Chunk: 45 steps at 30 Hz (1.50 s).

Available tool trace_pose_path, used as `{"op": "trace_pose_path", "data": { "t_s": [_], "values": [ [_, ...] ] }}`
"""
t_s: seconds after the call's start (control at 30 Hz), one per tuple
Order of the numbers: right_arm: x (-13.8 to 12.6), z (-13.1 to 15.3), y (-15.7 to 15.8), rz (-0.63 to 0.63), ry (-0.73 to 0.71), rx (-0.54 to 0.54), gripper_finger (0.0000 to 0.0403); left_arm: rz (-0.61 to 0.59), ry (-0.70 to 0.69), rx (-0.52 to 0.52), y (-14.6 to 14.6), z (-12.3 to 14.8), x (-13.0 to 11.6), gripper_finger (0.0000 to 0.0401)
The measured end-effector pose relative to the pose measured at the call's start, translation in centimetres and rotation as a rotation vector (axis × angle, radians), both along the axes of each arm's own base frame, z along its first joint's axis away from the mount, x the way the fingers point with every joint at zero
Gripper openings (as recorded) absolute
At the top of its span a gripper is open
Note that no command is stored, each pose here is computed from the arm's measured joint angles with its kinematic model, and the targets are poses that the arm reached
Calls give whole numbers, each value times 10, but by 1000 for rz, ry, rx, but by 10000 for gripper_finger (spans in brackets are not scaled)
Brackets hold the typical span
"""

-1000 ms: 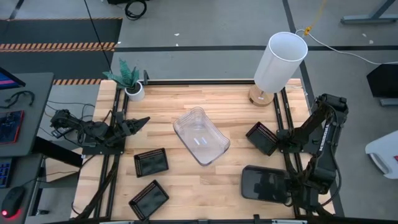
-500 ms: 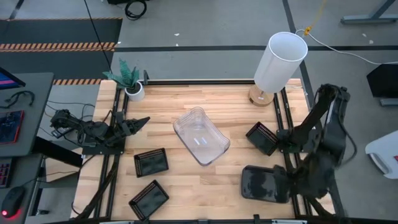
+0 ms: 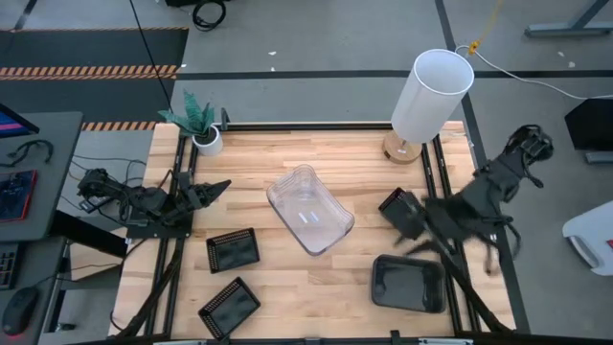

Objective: Stack baskets by color
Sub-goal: Stack the bottom black bin on top of the left black bin

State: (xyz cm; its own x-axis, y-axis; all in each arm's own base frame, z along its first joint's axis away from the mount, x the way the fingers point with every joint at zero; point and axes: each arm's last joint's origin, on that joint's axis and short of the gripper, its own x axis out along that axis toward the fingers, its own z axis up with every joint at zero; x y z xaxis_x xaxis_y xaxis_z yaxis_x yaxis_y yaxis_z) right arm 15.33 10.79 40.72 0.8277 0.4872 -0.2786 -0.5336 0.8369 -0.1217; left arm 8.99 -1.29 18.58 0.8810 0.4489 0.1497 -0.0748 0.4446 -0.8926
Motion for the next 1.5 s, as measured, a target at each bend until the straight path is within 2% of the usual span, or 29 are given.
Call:
{"op": "trace_pose_path", "data": {
  "t_s": [0.13,0.27,0.4,0.47,0.57,0.7,0.87,0.93,1.07,1.13,1.3,1.4,1.5],
  "values": [
    [7,-1,-21,-254,95,154,122,0,0,0,0,0,0,31],
    [5,-17,-37,-509,302,282,122,0,0,0,0,0,0,35],
    [5,-37,-46,-668,525,299,122,-1,-20,-22,0,1,0,34],
    [7,-43,-49,-685,576,264,122,-9,-55,-69,0,2,-1,32],
    [11,-44,-51,-647,583,225,122,15,-69,-93,1,3,-1,28],
    [15,-42,-55,-686,544,237,121,48,-127,-192,2,4,-2,29],
    [21,-37,-59,-724,449,232,121,44,-160,-213,3,6,-3,31],
    [23,-34,-61,-722,420,238,121,-8,-192,-190,2,12,-4,26],
    [24,-34,-63,-737,417,245,121,-242,-196,-94,-3,43,-6,11],
    [24,-34,-64,-741,415,242,121,-303,-124,-63,-6,60,-6,6],
    [25,-34,-68,-765,413,247,121,-417,179,27,-16,105,4,3],
    [25,-34,-69,-768,413,249,121,-520,372,74,-28,122,19,3],
    [25,-34,-69,-768,413,249,121,-674,530,80,-45,135,38,2]
  ]
}}
